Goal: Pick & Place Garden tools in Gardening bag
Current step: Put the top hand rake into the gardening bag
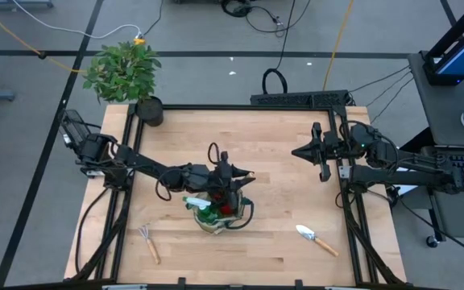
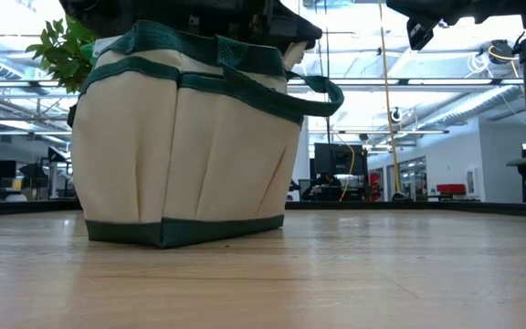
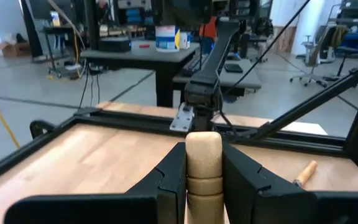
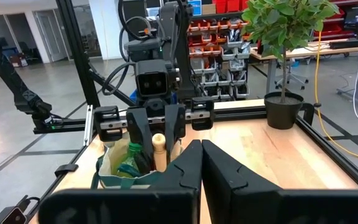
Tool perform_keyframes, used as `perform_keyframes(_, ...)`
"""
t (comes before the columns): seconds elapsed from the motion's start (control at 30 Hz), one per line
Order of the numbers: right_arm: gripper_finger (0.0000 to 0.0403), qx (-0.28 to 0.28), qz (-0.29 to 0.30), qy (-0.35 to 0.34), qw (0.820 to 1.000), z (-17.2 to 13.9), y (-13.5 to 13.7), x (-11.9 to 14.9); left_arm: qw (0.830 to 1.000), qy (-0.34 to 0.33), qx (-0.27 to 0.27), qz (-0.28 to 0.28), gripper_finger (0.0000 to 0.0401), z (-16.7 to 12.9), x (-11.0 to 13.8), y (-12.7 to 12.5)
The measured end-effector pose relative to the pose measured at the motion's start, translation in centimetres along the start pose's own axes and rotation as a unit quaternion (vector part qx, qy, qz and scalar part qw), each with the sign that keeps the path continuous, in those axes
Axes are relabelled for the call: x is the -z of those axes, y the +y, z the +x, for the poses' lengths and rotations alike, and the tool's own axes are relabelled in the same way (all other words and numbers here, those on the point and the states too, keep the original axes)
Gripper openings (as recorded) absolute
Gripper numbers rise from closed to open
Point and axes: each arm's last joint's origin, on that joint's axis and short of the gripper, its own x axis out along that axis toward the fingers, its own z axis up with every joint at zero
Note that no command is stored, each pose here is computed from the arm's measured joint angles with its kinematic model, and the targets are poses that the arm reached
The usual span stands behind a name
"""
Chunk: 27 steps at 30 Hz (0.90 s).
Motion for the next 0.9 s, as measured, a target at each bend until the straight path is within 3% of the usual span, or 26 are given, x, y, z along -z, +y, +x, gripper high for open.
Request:
perform_keyframes(0.33, 0.0000, 0.000, 0.012, 0.000, 1.000, 0.0, 0.0, 0.0, 0.997, -0.077, -0.022, -0.019, 0.0071, -2.6, 1.6, 0.1)
perform_keyframes(0.9, 0.0000, 0.000, 0.010, 0.000, 1.000, 0.0, 0.0, 0.0, 0.996, -0.069, -0.019, 0.045, 0.0083, -3.3, 1.9, -1.4)
